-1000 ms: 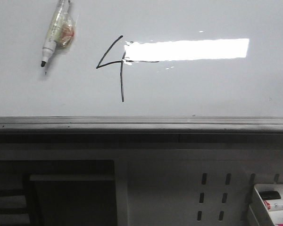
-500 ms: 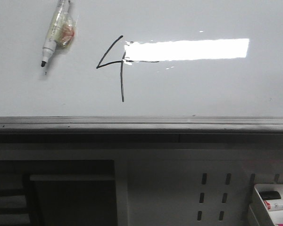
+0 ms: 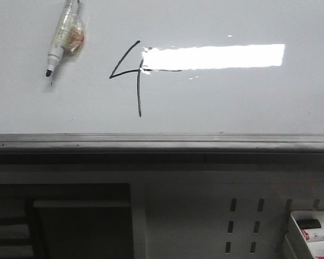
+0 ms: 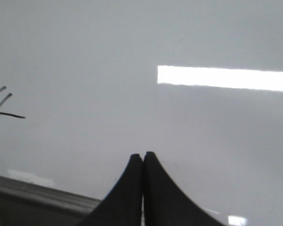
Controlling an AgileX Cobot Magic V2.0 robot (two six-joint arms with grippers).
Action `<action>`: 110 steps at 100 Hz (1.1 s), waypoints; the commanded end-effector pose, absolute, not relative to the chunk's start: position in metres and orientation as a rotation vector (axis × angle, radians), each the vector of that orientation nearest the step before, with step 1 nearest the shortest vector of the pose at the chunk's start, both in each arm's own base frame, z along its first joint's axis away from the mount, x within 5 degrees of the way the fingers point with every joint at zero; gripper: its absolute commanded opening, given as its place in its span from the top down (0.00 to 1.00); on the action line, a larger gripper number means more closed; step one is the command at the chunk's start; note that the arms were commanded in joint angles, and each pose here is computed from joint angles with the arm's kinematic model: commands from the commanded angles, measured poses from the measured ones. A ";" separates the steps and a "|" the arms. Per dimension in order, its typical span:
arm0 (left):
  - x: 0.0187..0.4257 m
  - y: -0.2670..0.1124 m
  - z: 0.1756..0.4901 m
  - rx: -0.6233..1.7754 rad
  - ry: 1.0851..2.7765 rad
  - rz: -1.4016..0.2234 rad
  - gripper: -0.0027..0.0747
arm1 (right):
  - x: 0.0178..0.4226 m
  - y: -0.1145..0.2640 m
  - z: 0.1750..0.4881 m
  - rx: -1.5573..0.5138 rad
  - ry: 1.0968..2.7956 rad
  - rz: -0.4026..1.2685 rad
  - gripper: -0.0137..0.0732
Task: Write number 4 on whiteboard
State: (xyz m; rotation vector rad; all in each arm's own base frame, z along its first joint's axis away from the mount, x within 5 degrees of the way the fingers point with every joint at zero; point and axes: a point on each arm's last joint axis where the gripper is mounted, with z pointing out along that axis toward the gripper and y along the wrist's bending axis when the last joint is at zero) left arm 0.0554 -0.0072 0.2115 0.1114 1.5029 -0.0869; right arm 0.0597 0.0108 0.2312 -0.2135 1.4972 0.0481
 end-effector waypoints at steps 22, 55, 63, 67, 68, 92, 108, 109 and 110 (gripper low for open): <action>0.054 -0.007 0.211 0.092 1.426 -0.099 0.99 | 0.059 0.002 0.207 -0.154 1.531 -0.104 0.92; 0.054 -0.007 0.211 0.092 1.426 -0.099 0.99 | 0.055 0.002 0.202 -0.234 1.507 -0.192 0.92; 0.054 -0.007 0.211 0.092 1.426 -0.099 0.99 | 0.055 0.002 0.202 -0.229 1.507 -0.187 0.92; 0.054 -0.007 0.211 0.092 1.426 -0.099 0.99 | 0.055 0.002 0.202 -0.226 1.508 -0.183 0.92; 0.054 -0.007 0.211 0.092 1.426 -0.099 0.99 | 0.055 0.002 0.202 -0.226 1.508 -0.183 0.92; 0.054 -0.007 0.211 0.092 1.426 -0.099 0.99 | 0.055 0.002 0.202 -0.226 1.508 -0.183 0.92; 0.054 -0.007 0.211 0.092 1.426 -0.099 0.99 | 0.055 0.002 0.202 -0.226 1.508 -0.183 0.92; 0.054 -0.007 0.211 0.092 1.426 -0.099 0.99 | 0.055 0.002 0.202 -0.226 1.508 -0.183 0.92; 0.054 -0.007 0.211 0.092 1.426 -0.099 0.99 | 0.055 0.002 0.202 -0.226 1.508 -0.183 0.92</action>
